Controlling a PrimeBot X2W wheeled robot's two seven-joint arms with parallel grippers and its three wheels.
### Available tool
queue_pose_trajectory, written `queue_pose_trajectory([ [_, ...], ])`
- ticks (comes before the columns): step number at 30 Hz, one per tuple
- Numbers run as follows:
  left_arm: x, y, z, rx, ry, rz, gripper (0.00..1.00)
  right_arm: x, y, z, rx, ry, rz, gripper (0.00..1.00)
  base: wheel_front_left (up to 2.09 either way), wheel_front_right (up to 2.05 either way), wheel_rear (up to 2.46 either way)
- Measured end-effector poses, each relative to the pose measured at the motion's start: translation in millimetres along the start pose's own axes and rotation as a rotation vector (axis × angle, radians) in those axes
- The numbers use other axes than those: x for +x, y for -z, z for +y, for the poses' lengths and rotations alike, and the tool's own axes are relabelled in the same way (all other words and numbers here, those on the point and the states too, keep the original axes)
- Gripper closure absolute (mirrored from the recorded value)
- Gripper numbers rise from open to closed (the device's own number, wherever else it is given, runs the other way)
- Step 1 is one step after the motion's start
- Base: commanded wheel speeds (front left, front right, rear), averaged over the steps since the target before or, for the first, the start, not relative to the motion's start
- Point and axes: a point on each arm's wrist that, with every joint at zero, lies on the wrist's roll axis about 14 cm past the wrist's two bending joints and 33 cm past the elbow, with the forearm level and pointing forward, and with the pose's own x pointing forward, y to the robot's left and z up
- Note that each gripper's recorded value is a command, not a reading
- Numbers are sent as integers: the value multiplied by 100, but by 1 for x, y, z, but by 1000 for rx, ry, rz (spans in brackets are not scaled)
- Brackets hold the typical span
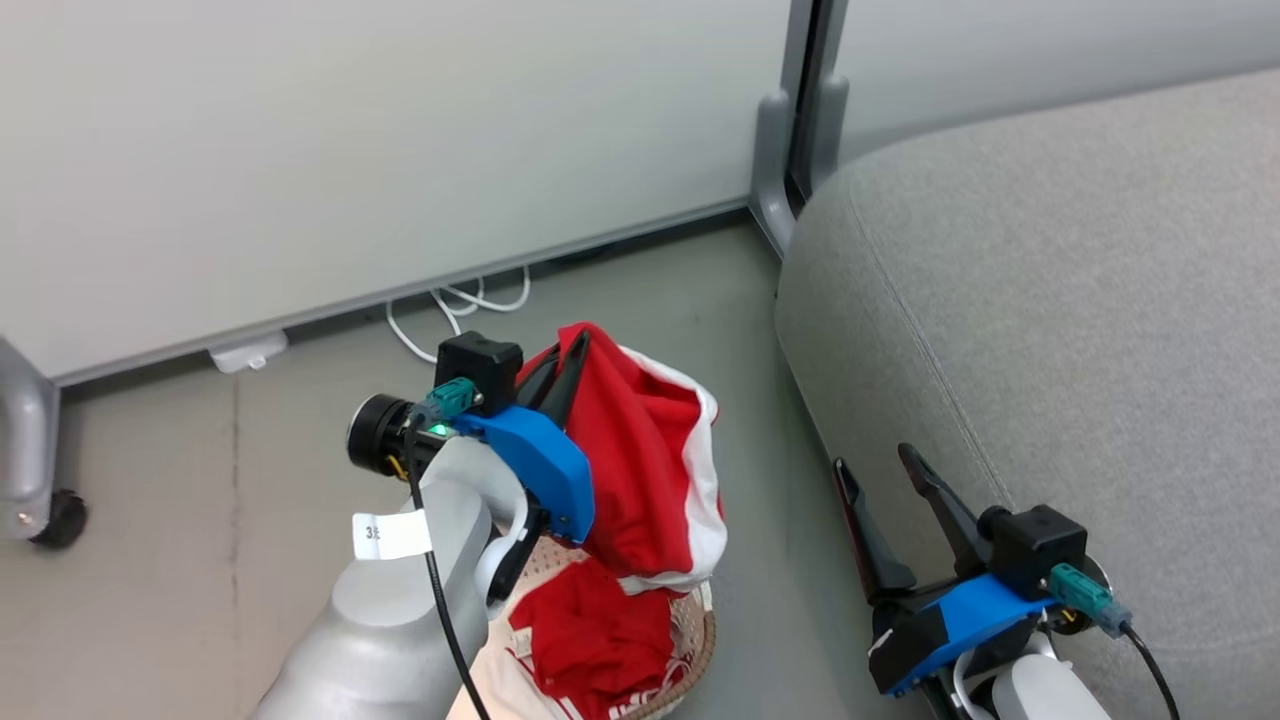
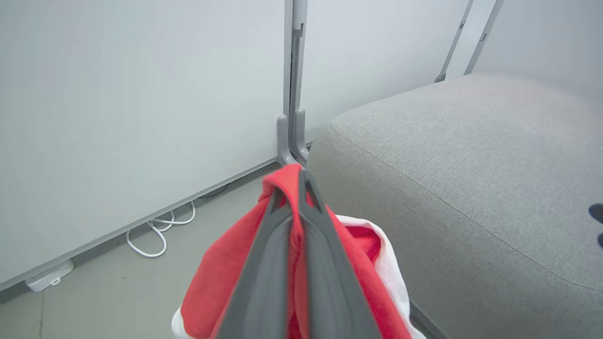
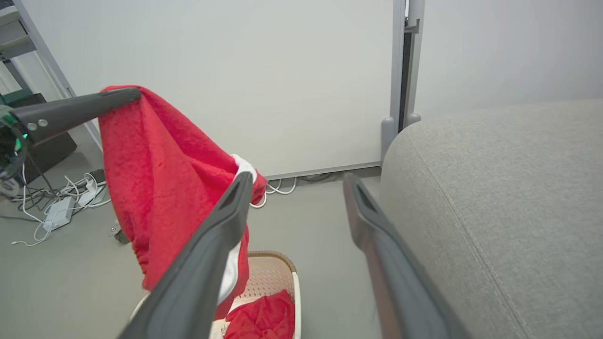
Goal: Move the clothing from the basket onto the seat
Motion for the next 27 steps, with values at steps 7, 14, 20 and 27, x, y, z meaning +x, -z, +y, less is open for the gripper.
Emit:
queue_pose_trajectory([
  [7,-12,-56,-19,82,40,-134,100,-5,-16,22,-8,-61,-35,0,0,0,0],
  [14,-13,-61,-25,84,57,-149,100,-6,-19,26,-9,-72,-37,0,0,0,0],
  [20,-12,-59,-27,59,60,-150,100,-5,-16,31,-11,-87,-24,0,0,0,0],
  [27,-8,-57,-31,59,78,-142,100,7,-22,60,-48,-185,-15,0,0,0,0],
])
